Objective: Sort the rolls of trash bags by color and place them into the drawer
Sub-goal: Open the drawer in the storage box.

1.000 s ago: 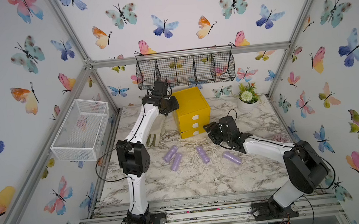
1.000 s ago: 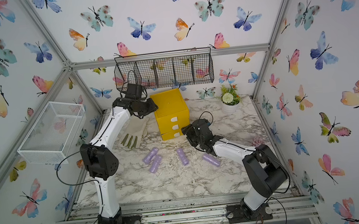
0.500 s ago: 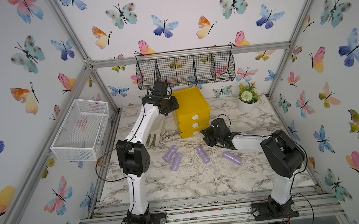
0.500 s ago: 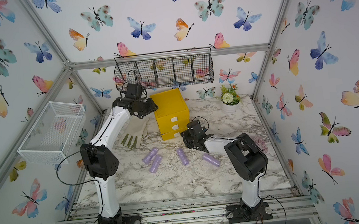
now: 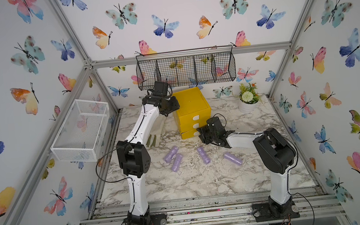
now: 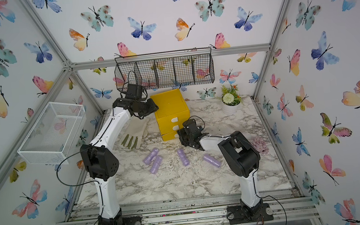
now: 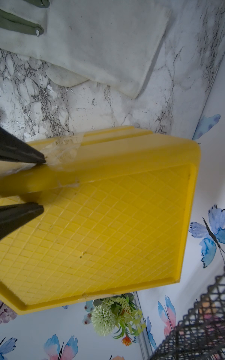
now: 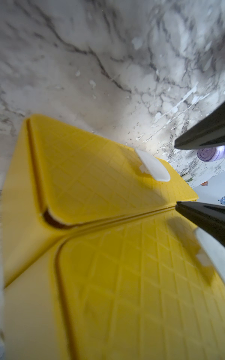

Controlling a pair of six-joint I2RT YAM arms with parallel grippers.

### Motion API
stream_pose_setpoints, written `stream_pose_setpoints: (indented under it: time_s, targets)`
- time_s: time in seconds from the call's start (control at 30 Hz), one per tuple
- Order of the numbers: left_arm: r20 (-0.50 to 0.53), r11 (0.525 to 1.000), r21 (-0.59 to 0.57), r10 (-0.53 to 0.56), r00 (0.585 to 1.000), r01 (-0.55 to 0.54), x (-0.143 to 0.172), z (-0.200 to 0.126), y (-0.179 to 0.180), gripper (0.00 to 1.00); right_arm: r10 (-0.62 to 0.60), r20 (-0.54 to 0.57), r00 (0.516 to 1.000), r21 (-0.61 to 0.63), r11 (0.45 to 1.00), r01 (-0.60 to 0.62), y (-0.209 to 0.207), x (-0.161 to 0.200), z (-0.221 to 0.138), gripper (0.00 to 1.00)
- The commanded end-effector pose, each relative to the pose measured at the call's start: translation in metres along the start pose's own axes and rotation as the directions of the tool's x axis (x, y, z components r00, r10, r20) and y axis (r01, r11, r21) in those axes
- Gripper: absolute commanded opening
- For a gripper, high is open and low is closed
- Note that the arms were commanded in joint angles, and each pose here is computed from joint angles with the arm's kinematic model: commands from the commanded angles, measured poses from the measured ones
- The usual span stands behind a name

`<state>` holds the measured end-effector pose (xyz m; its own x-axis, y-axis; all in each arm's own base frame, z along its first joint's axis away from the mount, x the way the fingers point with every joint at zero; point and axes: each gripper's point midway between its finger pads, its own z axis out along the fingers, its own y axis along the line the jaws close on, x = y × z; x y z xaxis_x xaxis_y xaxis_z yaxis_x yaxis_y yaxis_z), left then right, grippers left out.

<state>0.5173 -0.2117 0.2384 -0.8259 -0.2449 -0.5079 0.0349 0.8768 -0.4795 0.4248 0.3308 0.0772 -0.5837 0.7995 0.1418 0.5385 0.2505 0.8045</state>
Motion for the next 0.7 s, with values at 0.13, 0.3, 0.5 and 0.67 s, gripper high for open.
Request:
stream_pose_setpoints:
  time_s: [0.13,0.3,0.5,0.67]
  targets:
    - [-0.13,0.999,-0.042,-0.024,0.991,0.019,0.035,0.013,0.016,0.38,0.01,0.032,0.999,-0.014,1.0,-0.009,0.003,-0.001,0.012,0.48]
    - [-0.127,0.999,-0.04,-0.026,0.992,0.021,0.035,0.012,0.016,0.39,0.016,0.059,0.998,0.003,1.0,-0.016,-0.006,-0.007,0.02,0.48]
    - [-0.135,0.999,-0.032,-0.025,0.991,0.021,0.036,0.013,0.015,0.38,0.018,0.13,0.991,0.047,0.999,-0.025,-0.028,-0.019,0.019,0.48]
    - [-0.13,0.999,-0.036,-0.025,0.991,0.02,0.036,0.012,0.015,0.38,0.01,0.098,0.995,0.079,0.997,-0.018,-0.043,-0.015,0.02,0.44]
